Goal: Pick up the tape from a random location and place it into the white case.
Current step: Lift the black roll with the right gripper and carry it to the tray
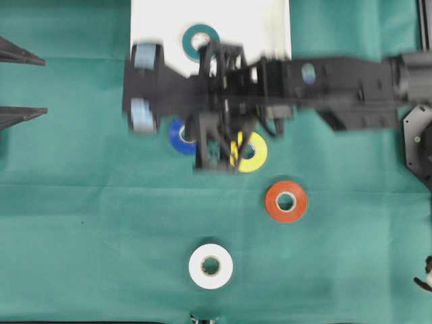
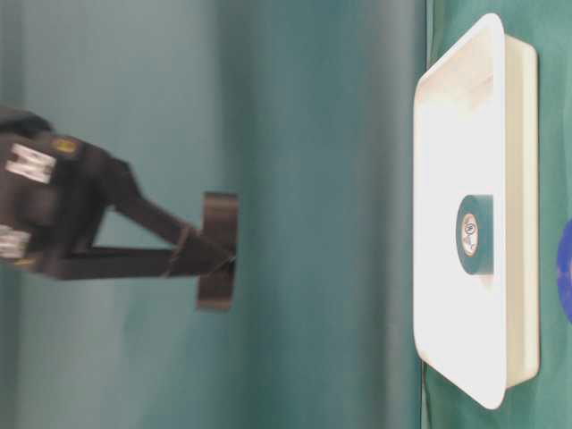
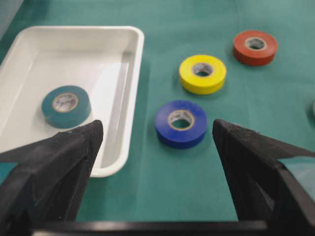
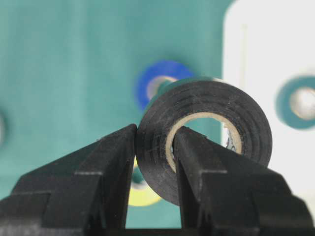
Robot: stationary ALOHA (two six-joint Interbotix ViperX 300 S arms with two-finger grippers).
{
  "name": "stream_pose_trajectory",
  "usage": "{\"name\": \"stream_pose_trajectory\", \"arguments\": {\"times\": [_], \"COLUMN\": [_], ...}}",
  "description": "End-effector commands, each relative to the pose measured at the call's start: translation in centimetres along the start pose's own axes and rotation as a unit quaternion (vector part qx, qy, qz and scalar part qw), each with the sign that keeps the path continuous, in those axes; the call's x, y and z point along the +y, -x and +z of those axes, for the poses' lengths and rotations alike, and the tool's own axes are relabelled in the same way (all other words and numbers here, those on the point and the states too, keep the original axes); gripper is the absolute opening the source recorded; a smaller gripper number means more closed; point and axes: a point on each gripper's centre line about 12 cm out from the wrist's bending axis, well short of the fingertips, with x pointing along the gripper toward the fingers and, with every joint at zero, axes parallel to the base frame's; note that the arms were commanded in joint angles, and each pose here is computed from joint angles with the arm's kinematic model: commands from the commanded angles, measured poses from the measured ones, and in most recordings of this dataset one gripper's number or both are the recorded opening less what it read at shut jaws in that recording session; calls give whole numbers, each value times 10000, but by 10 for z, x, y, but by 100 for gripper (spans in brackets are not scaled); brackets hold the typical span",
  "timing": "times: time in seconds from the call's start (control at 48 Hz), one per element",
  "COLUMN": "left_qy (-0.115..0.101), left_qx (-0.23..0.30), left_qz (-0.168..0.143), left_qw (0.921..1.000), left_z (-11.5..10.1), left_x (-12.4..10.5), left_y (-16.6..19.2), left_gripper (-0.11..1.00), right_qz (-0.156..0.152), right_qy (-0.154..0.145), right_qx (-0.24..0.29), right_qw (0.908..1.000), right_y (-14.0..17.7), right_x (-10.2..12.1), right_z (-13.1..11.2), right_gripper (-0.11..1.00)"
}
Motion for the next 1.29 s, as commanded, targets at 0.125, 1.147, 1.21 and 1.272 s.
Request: {"name": "stream_pose_trajectory", "arguments": {"times": [0.125,1.147,1.21,1.272], "left_qy": [-17,-17,-17,-17], "left_qx": [7,46,38,46], "left_qz": [-5,-8,-8,-8], "left_qw": [10000,10000,10000,10000], "left_z": [2,1,1,0], "left_x": [0,0,0,0], "left_y": [-2,-2,-2,-2], "left_gripper": [96,96,96,96], "right_qz": [-267,-898,-875,-864], "right_qy": [-607,-1141,-1151,-1150], "right_qx": [-98,-290,-371,-424], "right_qw": [9978,9890,9888,9887], "right_y": [9,7,8,10], "right_x": [-62,-138,-138,-139], "right_z": [5,-30,-39,-46], "right_gripper": [25,25,25,25]}}
